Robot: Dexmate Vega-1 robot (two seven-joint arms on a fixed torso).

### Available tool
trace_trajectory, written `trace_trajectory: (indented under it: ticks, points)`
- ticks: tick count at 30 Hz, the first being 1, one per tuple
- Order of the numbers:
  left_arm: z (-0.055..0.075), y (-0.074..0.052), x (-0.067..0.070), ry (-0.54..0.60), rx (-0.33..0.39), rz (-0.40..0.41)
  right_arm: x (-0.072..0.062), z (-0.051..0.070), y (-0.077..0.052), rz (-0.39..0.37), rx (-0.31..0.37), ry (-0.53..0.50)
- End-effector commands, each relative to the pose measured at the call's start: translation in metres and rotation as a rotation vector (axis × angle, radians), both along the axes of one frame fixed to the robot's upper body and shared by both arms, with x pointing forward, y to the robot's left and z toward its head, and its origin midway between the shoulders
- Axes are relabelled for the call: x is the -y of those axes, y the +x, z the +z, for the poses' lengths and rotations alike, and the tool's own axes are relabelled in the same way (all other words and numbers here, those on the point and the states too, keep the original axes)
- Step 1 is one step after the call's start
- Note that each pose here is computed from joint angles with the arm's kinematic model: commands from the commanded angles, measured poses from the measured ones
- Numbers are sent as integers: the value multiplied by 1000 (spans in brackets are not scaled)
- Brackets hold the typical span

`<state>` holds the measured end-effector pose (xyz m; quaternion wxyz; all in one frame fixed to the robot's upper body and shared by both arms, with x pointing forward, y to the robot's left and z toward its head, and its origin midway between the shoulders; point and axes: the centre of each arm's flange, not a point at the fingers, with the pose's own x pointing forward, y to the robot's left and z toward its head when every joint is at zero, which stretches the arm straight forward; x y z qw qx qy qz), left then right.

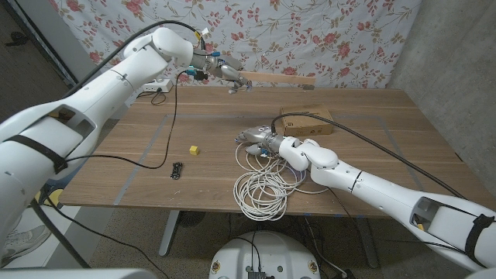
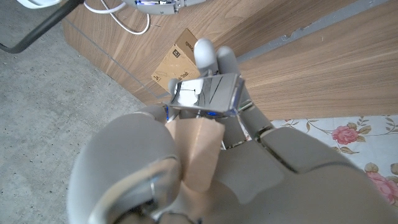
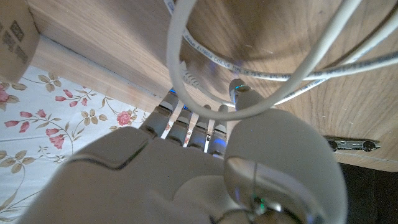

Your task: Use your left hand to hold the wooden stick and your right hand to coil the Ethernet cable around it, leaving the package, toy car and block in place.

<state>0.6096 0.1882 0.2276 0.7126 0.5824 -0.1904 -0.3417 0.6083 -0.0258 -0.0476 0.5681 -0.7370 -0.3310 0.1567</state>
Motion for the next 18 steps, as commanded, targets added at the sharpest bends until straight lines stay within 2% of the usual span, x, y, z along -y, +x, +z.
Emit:
trace_trajectory:
  ticks: [1, 9, 18]
  points:
    - [-2, 2, -5, -8, -8, 5, -7, -7, 7, 44, 8, 7]
    - [-3, 3, -7, -3, -14, 10, -5, -11, 8, 98, 48, 61]
    - [-3, 4, -5, 5, -16, 6, 2, 2, 4, 113, 57, 134]
